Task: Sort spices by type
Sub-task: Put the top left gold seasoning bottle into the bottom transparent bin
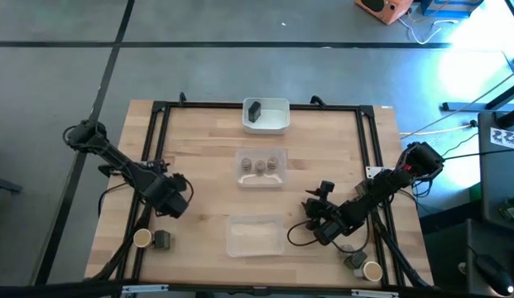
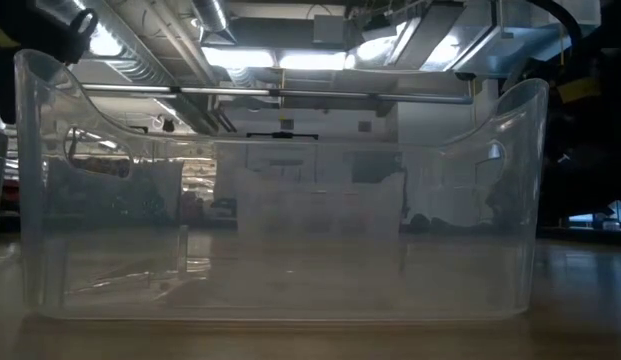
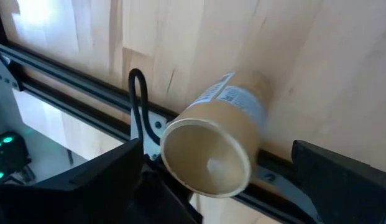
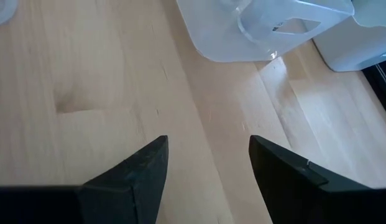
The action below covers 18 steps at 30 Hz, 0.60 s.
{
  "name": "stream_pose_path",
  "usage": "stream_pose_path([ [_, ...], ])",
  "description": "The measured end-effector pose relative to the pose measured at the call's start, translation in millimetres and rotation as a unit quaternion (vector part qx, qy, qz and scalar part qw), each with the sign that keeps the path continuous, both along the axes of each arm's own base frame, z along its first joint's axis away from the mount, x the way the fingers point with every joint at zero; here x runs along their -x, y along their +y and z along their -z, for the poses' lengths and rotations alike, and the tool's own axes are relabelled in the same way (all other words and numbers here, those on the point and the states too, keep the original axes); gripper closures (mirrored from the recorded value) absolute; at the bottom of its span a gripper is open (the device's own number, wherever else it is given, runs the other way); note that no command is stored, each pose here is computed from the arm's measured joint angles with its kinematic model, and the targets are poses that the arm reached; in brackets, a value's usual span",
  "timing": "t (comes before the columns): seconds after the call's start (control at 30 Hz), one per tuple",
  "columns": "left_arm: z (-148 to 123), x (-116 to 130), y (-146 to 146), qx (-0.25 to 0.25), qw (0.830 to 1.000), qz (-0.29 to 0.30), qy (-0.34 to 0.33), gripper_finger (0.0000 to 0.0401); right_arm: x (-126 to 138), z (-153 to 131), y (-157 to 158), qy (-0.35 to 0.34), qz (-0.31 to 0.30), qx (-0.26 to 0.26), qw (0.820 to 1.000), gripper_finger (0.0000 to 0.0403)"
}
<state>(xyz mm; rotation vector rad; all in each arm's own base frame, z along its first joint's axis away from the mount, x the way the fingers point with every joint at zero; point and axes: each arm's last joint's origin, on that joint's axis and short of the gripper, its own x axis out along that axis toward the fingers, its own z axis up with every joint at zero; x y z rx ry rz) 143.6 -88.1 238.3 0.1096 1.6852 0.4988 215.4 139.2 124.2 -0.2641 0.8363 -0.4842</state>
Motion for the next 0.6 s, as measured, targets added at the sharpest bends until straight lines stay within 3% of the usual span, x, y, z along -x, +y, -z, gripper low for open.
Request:
stream_pose_path([
  [0.3, 16.3, 13.0, 7.9, -0.009, 1.000, -0.008, 0.028, 0.0009, -0.9, -0.5, 0.4, -0.008, 0.001, 0.002, 1.000, 0.0178],
  [0.6, 26.4, 8.6, 5.4, 0.013, 1.000, 0.014, 0.005, 0.0009, -2.3, -0.9, 1.4, -0.010, -0.007, 0.003, 1.000, 0.0178],
])
